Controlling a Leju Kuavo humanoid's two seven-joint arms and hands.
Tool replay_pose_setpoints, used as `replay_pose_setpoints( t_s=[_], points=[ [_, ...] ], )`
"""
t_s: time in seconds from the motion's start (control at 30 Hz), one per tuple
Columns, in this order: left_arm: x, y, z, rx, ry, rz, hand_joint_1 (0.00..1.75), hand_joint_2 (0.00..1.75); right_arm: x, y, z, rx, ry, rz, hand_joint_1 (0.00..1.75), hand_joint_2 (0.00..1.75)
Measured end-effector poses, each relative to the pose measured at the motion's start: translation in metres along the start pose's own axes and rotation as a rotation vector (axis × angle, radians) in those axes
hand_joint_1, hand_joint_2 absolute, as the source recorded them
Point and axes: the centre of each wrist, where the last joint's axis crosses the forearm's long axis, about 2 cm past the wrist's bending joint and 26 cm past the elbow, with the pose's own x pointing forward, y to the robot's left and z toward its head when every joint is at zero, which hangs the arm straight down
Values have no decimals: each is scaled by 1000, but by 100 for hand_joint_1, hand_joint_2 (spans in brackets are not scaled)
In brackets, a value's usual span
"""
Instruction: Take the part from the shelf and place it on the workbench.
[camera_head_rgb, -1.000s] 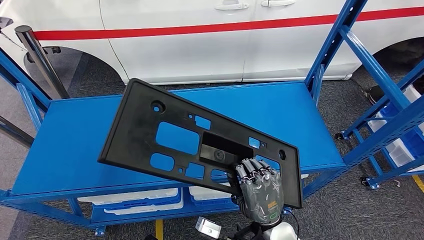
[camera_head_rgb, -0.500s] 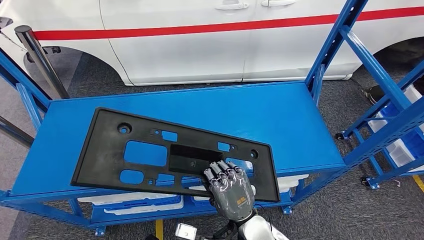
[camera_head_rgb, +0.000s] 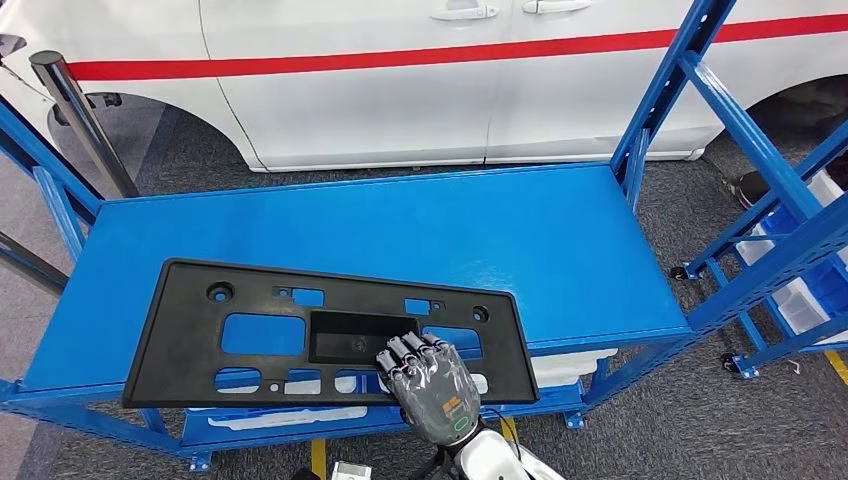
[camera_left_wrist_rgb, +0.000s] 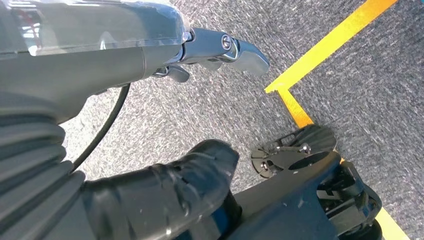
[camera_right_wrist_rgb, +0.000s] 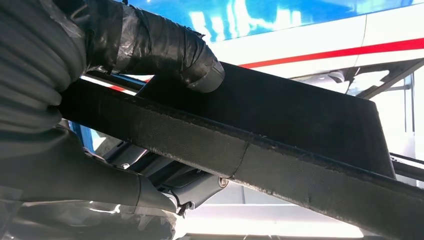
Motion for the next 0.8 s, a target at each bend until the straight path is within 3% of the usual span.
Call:
replay_pose_setpoints(
  t_s=[0.8],
  points=[
    [0, 1, 0, 52, 30, -8, 0, 175, -10, -5, -4, -33, 76, 36, 175, 175]
  ],
)
